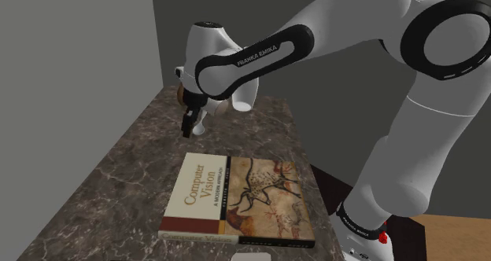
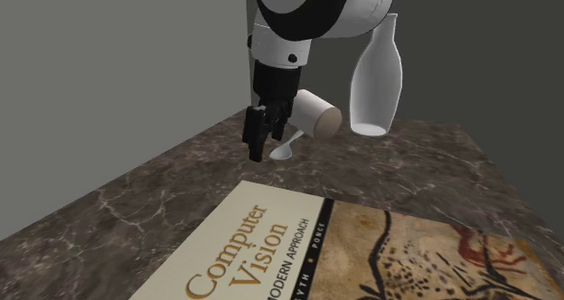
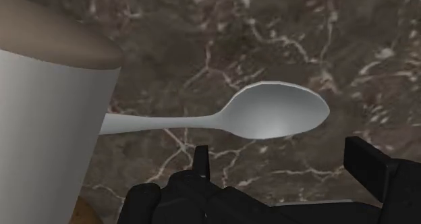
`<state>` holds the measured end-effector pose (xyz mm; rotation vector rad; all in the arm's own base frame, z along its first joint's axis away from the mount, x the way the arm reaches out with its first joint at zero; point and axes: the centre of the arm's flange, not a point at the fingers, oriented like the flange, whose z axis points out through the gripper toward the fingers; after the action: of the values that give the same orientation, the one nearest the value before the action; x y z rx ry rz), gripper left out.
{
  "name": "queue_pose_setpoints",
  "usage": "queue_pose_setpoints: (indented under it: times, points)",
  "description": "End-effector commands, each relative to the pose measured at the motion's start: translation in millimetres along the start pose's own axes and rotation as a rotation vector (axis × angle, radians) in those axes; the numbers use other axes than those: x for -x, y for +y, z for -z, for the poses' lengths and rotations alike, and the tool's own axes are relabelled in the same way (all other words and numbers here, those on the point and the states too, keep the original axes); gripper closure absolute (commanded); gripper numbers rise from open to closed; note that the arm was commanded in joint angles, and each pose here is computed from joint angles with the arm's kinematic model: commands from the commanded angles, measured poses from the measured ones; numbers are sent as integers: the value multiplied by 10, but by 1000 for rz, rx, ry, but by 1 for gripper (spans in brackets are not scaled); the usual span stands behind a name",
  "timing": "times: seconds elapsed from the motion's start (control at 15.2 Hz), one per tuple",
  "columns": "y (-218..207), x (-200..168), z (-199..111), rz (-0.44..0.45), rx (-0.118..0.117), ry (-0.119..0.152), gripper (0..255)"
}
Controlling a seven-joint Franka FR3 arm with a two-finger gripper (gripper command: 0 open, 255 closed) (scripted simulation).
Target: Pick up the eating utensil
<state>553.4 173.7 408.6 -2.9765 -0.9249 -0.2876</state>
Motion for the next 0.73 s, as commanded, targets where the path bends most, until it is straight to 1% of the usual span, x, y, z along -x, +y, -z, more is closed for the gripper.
queue_pose_setpoints:
  times: [0.0, 0.53, 0.66]
  points:
    - [-28, 49, -31, 0, -7, -23, 255]
    - [-52, 60, -29, 0, -7, -23, 255]
    - [8, 45, 41, 0, -8, -23, 255]
